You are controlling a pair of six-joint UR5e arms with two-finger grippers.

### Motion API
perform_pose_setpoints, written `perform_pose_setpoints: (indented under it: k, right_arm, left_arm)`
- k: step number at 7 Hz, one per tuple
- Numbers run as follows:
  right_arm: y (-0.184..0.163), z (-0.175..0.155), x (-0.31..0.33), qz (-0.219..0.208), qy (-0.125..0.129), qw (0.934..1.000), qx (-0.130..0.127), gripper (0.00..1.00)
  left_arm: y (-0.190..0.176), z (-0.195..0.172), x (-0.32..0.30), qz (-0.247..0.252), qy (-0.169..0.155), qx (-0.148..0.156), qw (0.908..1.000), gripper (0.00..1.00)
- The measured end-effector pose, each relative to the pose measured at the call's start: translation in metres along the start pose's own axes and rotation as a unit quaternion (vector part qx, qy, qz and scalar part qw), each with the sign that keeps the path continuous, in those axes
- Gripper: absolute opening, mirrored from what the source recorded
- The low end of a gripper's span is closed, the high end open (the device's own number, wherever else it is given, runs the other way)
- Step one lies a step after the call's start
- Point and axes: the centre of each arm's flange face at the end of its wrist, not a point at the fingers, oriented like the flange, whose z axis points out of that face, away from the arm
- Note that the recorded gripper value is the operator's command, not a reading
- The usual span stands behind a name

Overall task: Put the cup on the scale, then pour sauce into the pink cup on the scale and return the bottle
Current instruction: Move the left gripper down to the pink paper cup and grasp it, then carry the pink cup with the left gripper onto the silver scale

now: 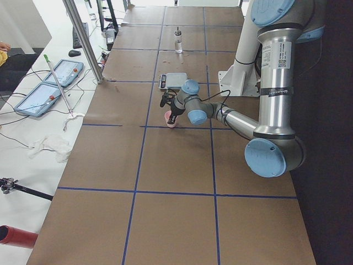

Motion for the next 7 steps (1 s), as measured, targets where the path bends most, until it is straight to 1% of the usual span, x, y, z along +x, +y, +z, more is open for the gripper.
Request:
perform_pose_setpoints:
  k: [2, 3, 4, 5, 6, 7]
  right_arm:
    - [0.0, -0.001, -0.001, -0.001, 0.0, 1.0, 0.001, 1.0]
    - [0.0, -0.001, -0.001, -0.001, 0.0, 1.0, 0.001, 1.0]
    - [0.0, -0.001, -0.001, -0.002, 0.0, 1.0, 0.001, 1.0]
    - [0.0, -0.002, -0.002, -0.003, 0.0, 1.0, 0.002, 1.0]
    - [0.0, -0.002, -0.002, -0.003, 0.0, 1.0, 0.002, 1.0]
    - [0.0, -0.002, -0.002, -0.003, 0.0, 1.0, 0.001, 1.0]
  left_arm:
    - [0.003, 0.002, 0.004, 0.005, 0.003, -0.003, 1.0, 0.0]
    - [-0.002, 0.0, 0.012, 0.007, 0.004, -0.003, 1.0, 0.0]
    - [-0.02, 0.0, 0.039, 0.008, 0.002, -0.006, 1.0, 0.0]
    - [-0.05, -0.003, 0.085, 0.006, -0.005, -0.012, 0.9999, 0.0]
    - [-0.082, -0.011, 0.138, 0.005, -0.012, -0.021, 0.9997, 0.0]
    - [-0.105, -0.024, 0.191, 0.005, -0.016, -0.033, 0.9993, 0.0]
